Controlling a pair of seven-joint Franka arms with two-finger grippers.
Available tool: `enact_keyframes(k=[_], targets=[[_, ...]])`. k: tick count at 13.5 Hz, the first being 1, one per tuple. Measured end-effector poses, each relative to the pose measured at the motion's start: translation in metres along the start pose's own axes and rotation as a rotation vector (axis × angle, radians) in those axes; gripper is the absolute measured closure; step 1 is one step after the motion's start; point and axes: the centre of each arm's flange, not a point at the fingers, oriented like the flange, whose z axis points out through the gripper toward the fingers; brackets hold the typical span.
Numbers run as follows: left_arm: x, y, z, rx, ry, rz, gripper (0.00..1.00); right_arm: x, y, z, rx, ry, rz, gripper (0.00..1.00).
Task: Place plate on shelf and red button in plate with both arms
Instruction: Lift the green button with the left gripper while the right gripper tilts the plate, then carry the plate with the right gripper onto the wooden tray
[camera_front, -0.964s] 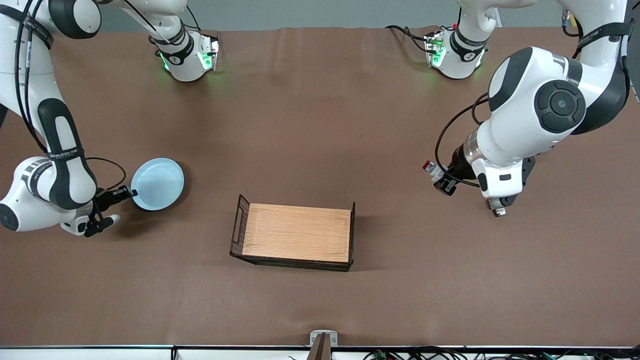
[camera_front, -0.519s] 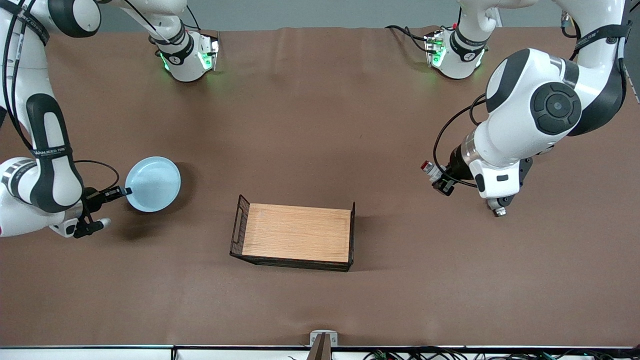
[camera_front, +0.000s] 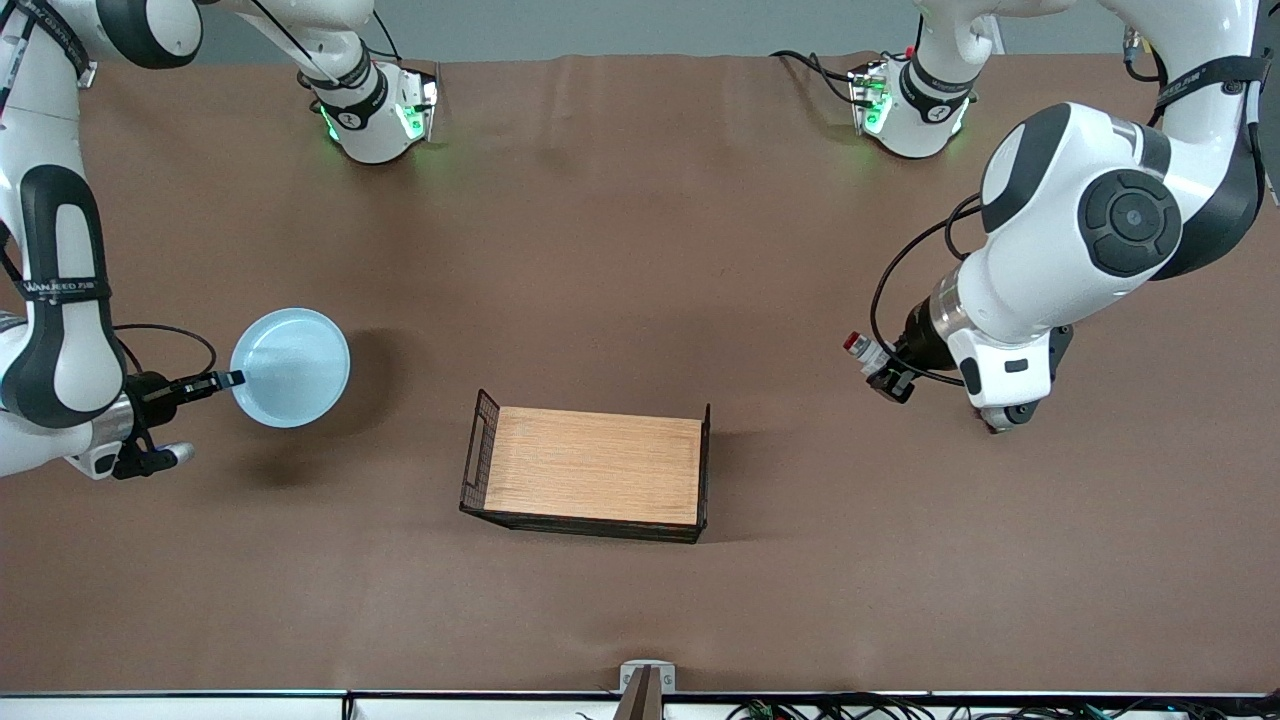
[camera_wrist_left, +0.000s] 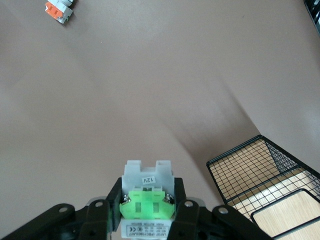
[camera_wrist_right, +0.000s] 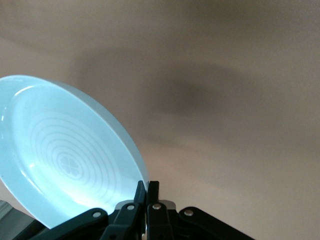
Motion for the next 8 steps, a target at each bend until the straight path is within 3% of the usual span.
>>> enact_keyframes(k=[3, 8], targets=[[0.003, 0.0, -0.005, -0.01, 0.0, -0.006, 0.59, -0.009, -0.042, -0.027, -0.017, -0.005, 0.077, 0.98], [0.0, 0.001, -0.007, -0.021, -0.023, -0.015, 0.59, -0.03, -0.109, -0.073, 0.006, -0.009, 0.177, 0.98]])
